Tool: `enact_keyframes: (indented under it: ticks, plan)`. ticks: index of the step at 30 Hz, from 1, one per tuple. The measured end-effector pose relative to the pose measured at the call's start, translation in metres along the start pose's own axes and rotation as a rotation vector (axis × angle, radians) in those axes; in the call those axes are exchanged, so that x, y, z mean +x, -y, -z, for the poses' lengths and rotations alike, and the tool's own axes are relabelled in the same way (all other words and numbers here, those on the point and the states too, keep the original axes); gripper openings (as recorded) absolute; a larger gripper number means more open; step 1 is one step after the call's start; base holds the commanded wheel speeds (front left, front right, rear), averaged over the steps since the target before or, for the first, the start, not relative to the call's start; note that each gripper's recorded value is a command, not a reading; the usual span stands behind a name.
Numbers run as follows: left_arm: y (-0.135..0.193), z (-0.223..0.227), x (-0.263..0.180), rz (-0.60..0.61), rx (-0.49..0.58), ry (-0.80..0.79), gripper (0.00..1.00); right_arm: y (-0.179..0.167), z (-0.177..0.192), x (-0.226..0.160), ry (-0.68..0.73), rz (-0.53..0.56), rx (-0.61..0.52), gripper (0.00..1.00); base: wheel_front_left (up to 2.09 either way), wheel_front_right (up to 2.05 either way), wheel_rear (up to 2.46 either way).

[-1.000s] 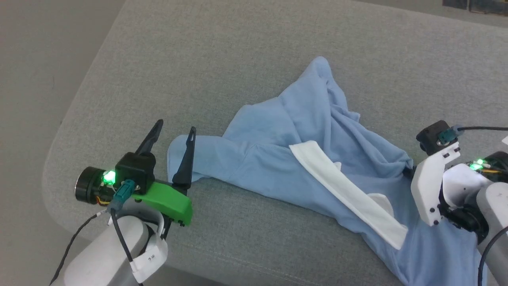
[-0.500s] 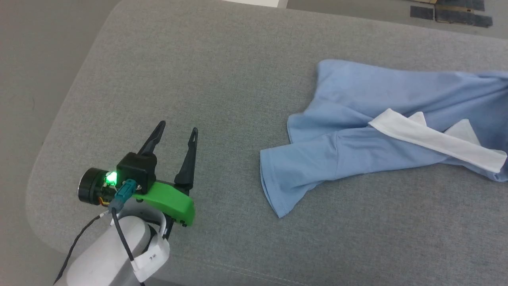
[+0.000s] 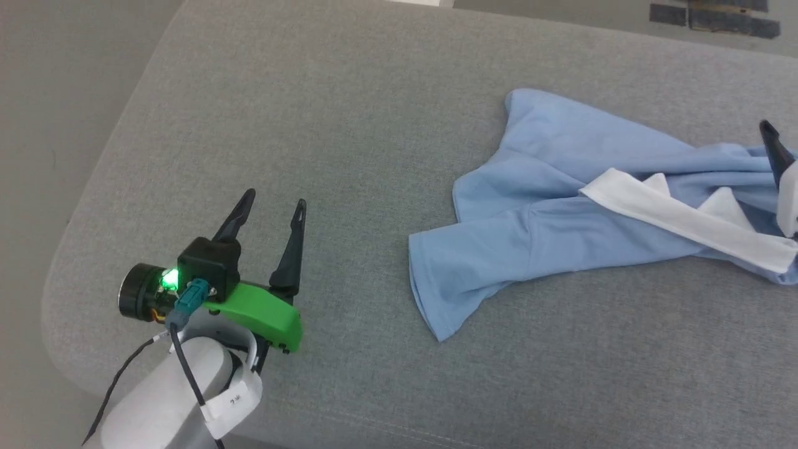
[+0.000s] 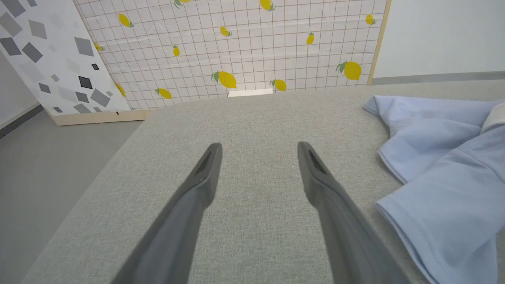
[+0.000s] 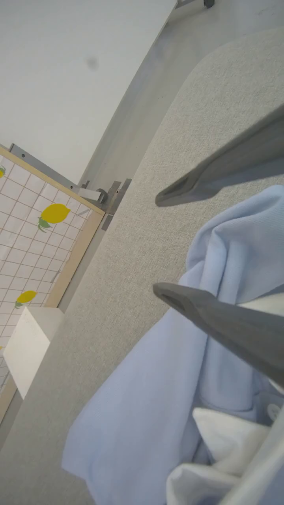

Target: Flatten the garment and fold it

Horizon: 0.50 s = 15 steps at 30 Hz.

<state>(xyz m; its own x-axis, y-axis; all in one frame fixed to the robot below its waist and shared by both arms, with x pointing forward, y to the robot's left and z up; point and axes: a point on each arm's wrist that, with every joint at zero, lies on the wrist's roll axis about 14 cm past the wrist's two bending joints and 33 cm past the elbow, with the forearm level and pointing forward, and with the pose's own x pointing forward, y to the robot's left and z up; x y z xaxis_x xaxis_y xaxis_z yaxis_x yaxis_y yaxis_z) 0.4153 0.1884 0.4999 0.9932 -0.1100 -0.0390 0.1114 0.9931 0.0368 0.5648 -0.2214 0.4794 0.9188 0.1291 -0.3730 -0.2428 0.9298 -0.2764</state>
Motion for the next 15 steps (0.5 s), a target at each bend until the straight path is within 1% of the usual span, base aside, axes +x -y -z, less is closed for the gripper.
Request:
enact_keyframes:
  ticks: [4, 8, 11, 15]
  plan:
    - [0.004, -0.01, 0.002, 0.007, -0.019, 0.027, 1.0, 0.0, -0.029, -0.014, 0.142, -0.004, 0.038, 1.0, 0.0, 0.0, 0.0]
    - [0.01, -0.02, 0.005, 0.019, -0.057, 0.052, 1.0, -0.003, -0.059, -0.037, 0.301, -0.019, 0.092, 1.0, 0.0, 0.0, 0.0]
    - [0.017, -0.028, 0.007, 0.037, -0.072, 0.074, 1.0, -0.005, -0.06, -0.058, 0.369, -0.021, 0.128, 1.0, 0.0, 0.0, 0.0]
    - [0.029, -0.036, 0.011, 0.07, -0.086, 0.093, 1.0, -0.002, -0.049, -0.089, 0.432, 0.009, 0.173, 1.0, 0.0, 0.0, 0.0]
